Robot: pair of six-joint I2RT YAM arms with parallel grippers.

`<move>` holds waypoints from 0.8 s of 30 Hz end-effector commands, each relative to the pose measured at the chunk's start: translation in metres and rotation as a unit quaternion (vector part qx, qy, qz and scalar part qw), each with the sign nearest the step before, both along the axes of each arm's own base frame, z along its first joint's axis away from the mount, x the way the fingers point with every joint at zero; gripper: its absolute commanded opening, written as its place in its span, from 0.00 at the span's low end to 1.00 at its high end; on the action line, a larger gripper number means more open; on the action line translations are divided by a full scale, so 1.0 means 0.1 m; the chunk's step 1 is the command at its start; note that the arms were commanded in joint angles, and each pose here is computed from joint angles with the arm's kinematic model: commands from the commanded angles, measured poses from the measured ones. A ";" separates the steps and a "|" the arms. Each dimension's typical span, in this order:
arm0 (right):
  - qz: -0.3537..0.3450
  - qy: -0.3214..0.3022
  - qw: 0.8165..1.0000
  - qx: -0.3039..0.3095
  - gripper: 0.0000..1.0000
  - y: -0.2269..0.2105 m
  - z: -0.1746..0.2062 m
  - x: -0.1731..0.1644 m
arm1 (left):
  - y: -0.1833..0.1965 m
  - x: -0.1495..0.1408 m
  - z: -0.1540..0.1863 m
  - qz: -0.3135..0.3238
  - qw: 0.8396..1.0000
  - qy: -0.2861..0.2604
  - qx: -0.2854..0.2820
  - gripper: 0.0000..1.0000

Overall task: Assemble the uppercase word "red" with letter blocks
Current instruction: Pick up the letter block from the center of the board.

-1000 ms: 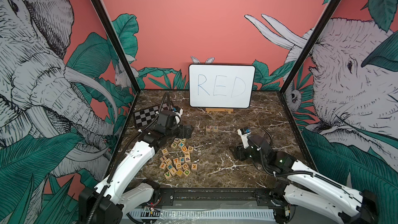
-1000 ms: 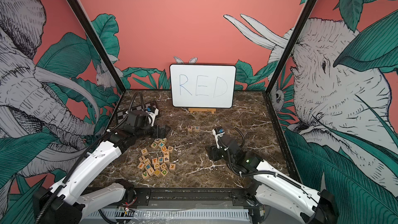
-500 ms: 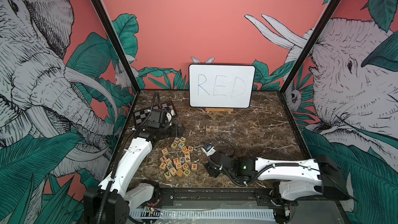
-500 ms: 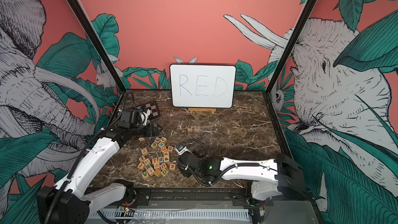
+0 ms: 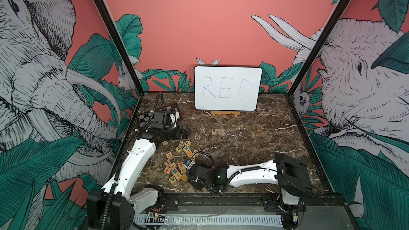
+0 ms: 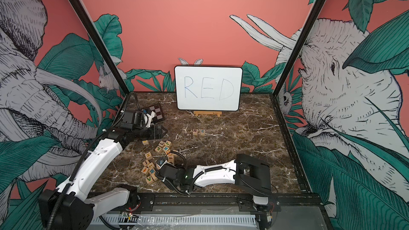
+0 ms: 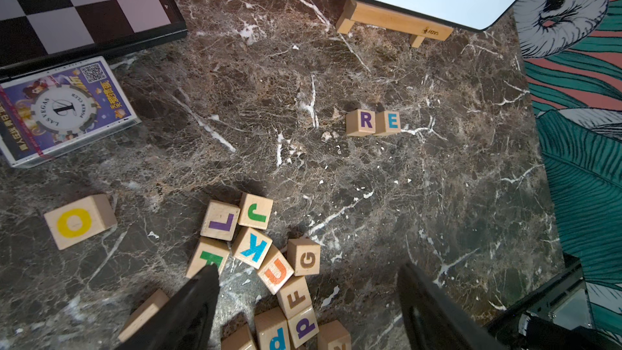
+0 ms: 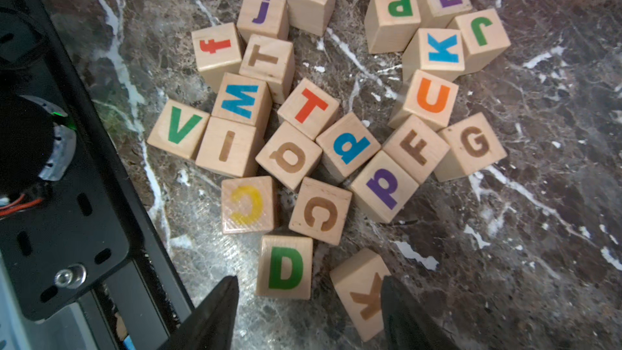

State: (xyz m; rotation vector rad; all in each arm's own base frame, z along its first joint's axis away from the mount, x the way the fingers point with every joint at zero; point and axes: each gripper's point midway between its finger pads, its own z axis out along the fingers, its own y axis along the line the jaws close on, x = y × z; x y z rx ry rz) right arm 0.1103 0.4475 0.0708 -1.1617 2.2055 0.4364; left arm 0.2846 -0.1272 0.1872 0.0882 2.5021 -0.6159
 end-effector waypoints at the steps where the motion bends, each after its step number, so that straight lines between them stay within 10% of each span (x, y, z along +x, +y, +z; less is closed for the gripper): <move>1: -0.010 -0.004 1.000 0.014 0.67 0.09 0.10 0.04 | 0.02 -0.03 0.01 0.001 1.000 0.007 0.002 0.85; 24: -0.040 0.026 0.999 -0.007 0.62 0.10 -0.20 0.07 | 0.10 -0.03 0.01 0.020 1.000 0.005 0.013 0.85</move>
